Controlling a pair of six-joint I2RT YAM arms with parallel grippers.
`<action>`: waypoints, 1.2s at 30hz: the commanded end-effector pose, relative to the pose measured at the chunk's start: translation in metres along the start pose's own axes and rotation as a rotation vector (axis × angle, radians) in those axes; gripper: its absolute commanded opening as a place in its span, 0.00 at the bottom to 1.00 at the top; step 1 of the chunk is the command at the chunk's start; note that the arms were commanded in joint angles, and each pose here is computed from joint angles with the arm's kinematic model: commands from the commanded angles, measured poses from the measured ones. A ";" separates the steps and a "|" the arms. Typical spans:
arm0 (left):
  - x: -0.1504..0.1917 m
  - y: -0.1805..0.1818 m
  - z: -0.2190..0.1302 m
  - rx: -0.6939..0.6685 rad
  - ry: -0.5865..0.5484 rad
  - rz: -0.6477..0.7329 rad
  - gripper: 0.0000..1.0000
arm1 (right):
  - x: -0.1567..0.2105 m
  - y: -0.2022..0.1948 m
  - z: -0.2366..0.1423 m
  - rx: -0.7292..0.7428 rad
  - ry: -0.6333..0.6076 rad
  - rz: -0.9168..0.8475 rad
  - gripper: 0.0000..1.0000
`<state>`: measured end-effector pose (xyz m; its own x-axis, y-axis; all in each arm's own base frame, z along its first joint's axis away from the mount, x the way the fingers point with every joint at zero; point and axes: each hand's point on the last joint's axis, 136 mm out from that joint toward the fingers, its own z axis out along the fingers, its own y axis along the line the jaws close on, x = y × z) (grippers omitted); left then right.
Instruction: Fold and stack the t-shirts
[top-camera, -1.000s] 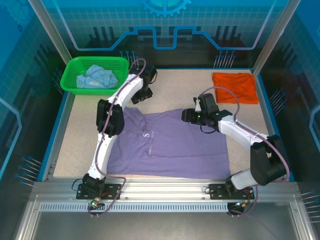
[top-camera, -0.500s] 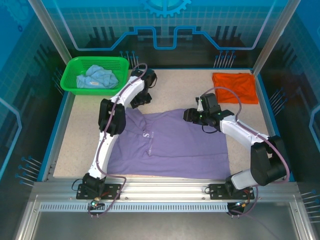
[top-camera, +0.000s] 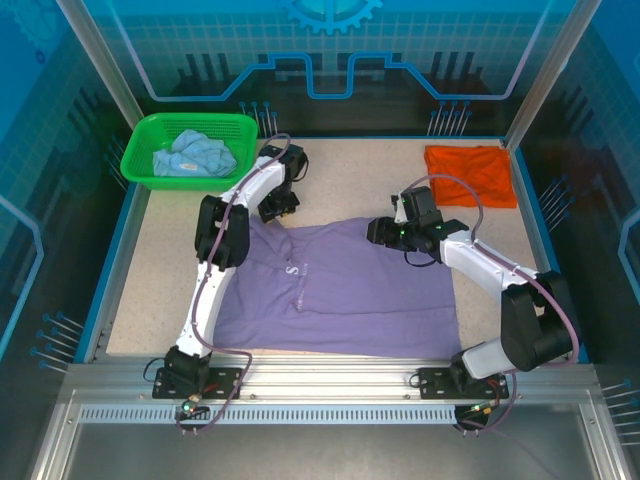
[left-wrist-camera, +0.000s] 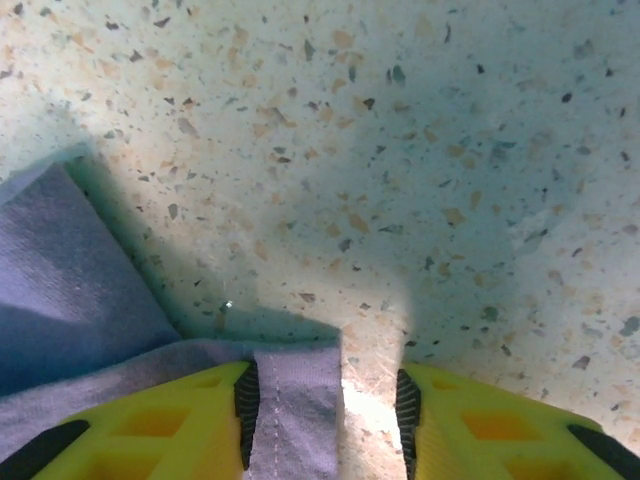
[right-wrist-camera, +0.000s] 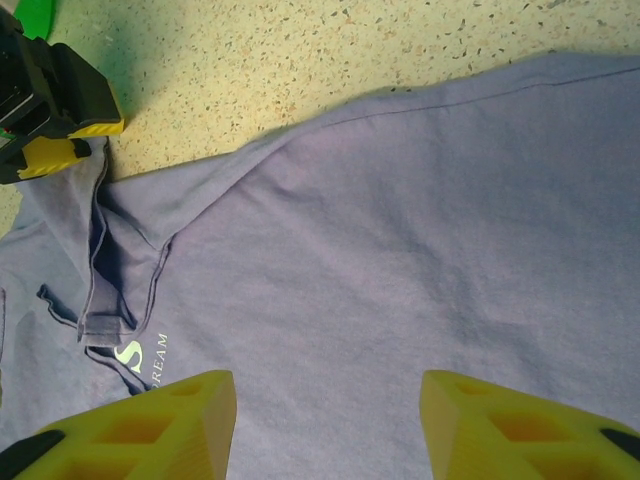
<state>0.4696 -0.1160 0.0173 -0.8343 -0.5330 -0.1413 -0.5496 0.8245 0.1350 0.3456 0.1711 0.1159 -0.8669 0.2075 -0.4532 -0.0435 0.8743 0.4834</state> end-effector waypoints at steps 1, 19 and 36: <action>0.003 0.006 0.011 -0.015 0.029 0.019 0.40 | -0.003 -0.002 -0.001 0.006 0.011 0.003 0.52; 0.001 0.008 0.013 0.000 0.026 0.042 0.11 | -0.017 -0.033 -0.008 0.174 0.050 0.076 0.50; -0.005 -0.015 -0.047 0.204 -0.038 0.072 0.00 | -0.079 -0.211 0.016 0.625 0.091 0.460 0.53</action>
<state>0.4765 -0.1251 0.0281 -0.8606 -0.4880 -0.1459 -0.4964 0.8677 0.0257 0.4276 -0.0053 0.0387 -0.7910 0.5618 -0.2422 0.5462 0.8268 0.1341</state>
